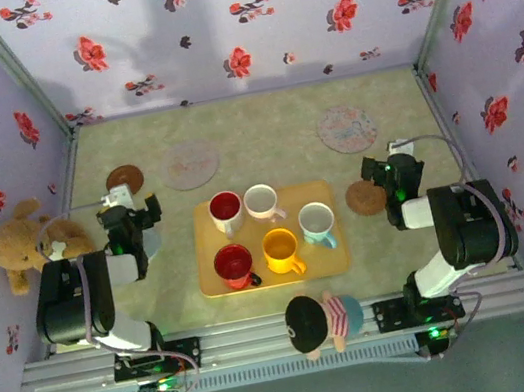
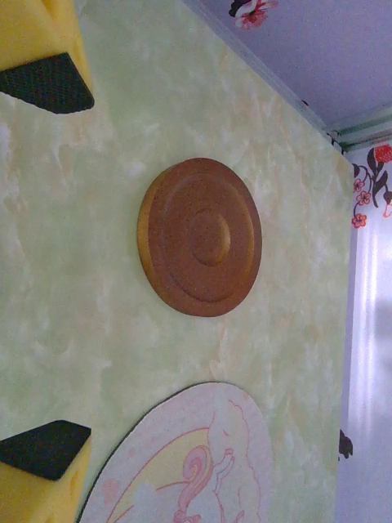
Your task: Place the cup by the coaster
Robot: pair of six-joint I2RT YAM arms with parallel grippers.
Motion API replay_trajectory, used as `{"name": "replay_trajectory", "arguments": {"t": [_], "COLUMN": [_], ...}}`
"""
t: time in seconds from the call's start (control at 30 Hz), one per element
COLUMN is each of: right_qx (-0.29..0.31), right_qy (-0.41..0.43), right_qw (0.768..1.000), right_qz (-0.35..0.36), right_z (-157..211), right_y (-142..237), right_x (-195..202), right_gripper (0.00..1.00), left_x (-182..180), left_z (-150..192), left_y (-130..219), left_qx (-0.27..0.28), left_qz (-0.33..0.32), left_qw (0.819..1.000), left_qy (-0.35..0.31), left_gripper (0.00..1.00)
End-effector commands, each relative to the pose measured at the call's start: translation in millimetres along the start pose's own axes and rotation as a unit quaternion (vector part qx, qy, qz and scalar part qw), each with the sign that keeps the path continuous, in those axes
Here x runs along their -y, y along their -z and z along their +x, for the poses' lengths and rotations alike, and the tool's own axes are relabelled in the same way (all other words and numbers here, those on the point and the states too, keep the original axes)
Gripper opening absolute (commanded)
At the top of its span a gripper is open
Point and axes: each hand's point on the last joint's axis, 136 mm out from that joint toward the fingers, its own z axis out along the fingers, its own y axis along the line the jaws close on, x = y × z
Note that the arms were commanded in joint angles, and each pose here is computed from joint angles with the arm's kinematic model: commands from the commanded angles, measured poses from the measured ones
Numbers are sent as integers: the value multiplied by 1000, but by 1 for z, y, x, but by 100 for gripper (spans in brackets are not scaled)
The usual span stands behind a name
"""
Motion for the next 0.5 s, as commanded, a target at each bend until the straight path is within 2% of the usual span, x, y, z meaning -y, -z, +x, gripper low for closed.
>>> {"name": "replay_trajectory", "arguments": {"t": [0.0, 0.47], "right_qx": [25, 24], "right_qy": [1, 1], "right_qw": [1000, 1000], "right_qz": [2, 3], "right_z": [-16, -16], "right_y": [-1, -2], "right_x": [-1, -1], "right_gripper": [100, 100], "left_x": [6, 6], "left_z": [-5, -6], "left_y": [-4, -5], "left_qx": [2, 2], "left_qz": [11, 11], "left_qw": [1000, 1000], "left_qy": [-15, -14], "left_gripper": [100, 100]}}
